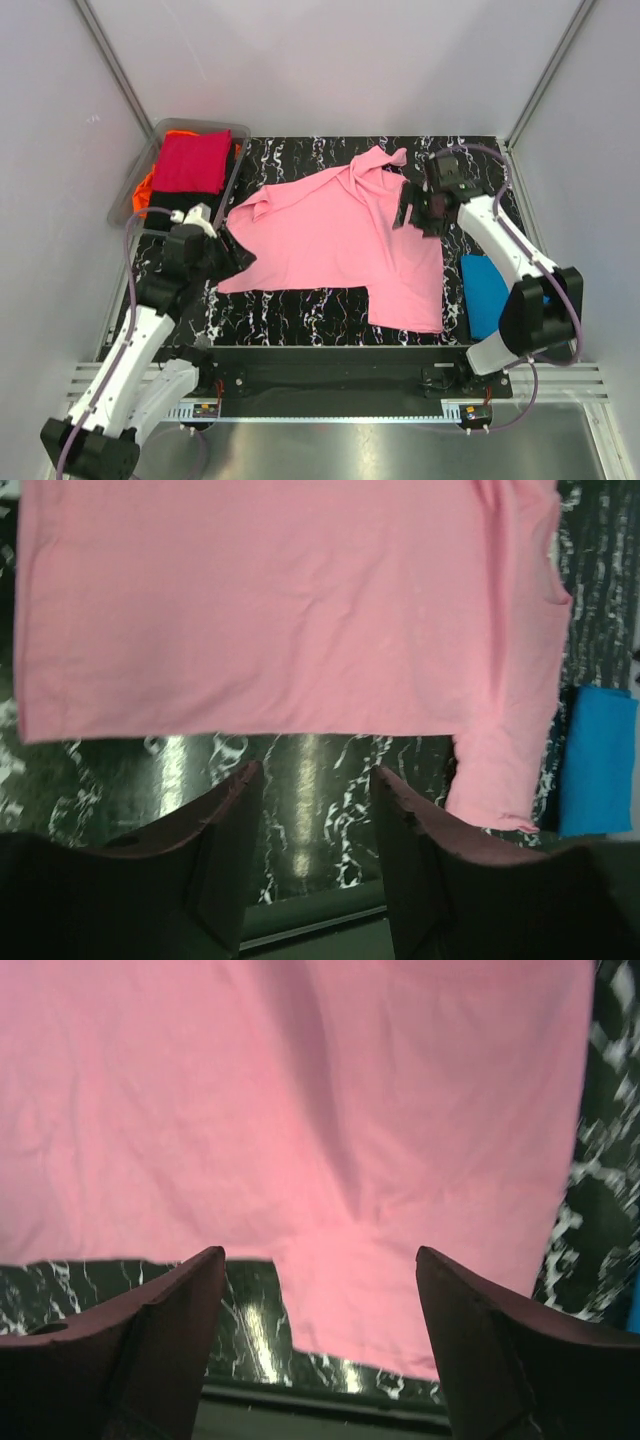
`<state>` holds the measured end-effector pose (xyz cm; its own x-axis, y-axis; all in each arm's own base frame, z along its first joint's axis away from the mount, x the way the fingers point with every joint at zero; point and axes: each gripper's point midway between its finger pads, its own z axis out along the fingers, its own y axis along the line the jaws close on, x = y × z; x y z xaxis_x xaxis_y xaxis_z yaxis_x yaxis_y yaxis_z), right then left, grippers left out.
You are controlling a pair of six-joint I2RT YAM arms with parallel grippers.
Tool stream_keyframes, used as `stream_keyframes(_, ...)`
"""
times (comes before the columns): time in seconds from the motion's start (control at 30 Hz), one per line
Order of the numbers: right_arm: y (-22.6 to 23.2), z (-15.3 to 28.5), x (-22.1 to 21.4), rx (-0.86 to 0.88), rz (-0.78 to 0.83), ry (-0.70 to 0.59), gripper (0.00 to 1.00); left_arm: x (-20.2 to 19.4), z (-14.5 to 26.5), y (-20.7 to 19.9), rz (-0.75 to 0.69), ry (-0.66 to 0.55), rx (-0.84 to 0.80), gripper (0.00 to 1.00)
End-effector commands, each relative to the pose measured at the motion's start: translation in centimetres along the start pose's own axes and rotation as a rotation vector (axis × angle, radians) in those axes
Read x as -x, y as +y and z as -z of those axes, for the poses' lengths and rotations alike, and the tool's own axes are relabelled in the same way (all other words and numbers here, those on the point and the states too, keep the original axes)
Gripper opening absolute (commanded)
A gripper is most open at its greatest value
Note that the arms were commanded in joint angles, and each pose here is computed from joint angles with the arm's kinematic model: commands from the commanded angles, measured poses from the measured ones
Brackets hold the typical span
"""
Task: Fold and stack the t-shirts
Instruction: Flatten the tshirt out
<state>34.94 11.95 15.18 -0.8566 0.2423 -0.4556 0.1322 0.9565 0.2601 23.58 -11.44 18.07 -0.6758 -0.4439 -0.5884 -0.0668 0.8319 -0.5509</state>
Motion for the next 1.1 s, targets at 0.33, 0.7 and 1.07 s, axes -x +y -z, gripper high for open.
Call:
stream_keyframes(0.33,-3.4,0.3,-12.9,0.05,-0.308,0.212,0.67,-4.3,0.0,10.2,0.295,0.032,0.422,0.46)
stream_keyframes(0.7,-4.7,0.1,-10.5,0.046,-0.326,0.181,0.38,-4.0,-3.2,15.5,0.431,0.034,0.562,0.52)
stream_keyframes(1.07,-4.1,-1.7,-8.9,0.102,-0.335,0.227,0.26,-3.7,-6.2,17.5,0.466,0.032,0.587,0.44)
